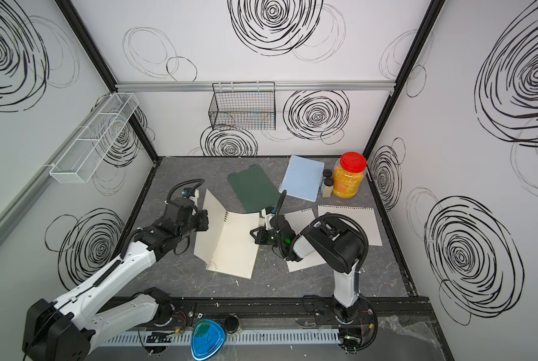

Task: Tear off pages from different notebooks
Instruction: Tear off the paper from the notebook.

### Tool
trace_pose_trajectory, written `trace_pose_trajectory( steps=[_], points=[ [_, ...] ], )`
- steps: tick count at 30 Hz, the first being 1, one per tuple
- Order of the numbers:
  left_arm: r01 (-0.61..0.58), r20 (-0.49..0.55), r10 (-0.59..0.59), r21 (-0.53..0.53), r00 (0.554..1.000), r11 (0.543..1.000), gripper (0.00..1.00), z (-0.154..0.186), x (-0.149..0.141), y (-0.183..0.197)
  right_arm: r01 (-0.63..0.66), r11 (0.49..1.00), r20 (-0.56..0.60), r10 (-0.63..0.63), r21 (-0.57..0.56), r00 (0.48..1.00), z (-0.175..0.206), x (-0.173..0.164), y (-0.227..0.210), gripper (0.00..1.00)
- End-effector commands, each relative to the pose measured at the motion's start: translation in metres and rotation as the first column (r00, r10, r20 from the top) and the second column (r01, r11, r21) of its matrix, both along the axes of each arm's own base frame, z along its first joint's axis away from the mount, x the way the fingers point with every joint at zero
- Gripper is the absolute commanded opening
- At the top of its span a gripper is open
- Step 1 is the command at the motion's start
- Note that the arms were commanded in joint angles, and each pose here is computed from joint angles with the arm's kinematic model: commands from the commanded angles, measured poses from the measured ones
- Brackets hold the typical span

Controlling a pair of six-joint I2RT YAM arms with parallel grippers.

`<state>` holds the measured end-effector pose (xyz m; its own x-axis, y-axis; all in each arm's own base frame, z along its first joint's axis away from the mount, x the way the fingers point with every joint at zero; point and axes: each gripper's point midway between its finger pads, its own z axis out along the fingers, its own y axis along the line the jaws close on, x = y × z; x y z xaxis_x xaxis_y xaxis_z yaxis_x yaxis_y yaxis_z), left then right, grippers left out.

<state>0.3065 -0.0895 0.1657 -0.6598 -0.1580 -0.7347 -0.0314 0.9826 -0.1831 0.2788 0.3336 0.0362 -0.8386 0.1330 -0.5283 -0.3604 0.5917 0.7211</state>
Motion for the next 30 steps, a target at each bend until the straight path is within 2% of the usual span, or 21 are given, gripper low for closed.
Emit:
trace_pose_trajectory(
  steps=[1, 7, 13, 18, 26, 30],
  points=[
    [-0.156, -0.029, 0.160, 0.110, 0.987, 0.982, 0.00, -0.005, -0.005, 0.045, 0.038, 0.999, 0.023, -0.038, -0.027, 0.999, 0.002, 0.002, -0.018, 0.00],
    [-0.263, -0.025, 0.266, 0.090, 0.964, 0.961, 0.00, -0.005, -0.003, 0.080, 0.080, 0.995, 0.005, -0.080, -0.061, 0.997, -0.010, -0.002, -0.042, 0.00],
    [-0.311, -0.052, 0.316, 0.085, 0.947, 0.947, 0.00, -0.014, 0.000, 0.099, 0.125, 0.989, 0.000, -0.125, -0.080, 0.992, -0.018, -0.004, -0.064, 0.00],
    [-0.307, -0.044, 0.309, 0.057, 0.950, 0.950, 0.00, -0.013, 0.006, 0.101, 0.150, 0.985, -0.004, -0.151, -0.090, 0.989, -0.022, -0.005, -0.079, 0.00],
    [-0.318, -0.024, 0.319, 0.061, 0.947, 0.946, 0.00, -0.002, 0.013, 0.108, 0.180, 0.983, 0.093, -0.176, -0.036, 0.980, 0.012, -0.002, -0.088, 0.00],
    [-0.348, -0.014, 0.350, 0.081, 0.937, 0.934, 0.00, 0.003, 0.010, 0.119, 0.233, 0.969, 0.110, -0.224, -0.077, 0.968, 0.015, -0.001, -0.103, 0.00]
  ],
)
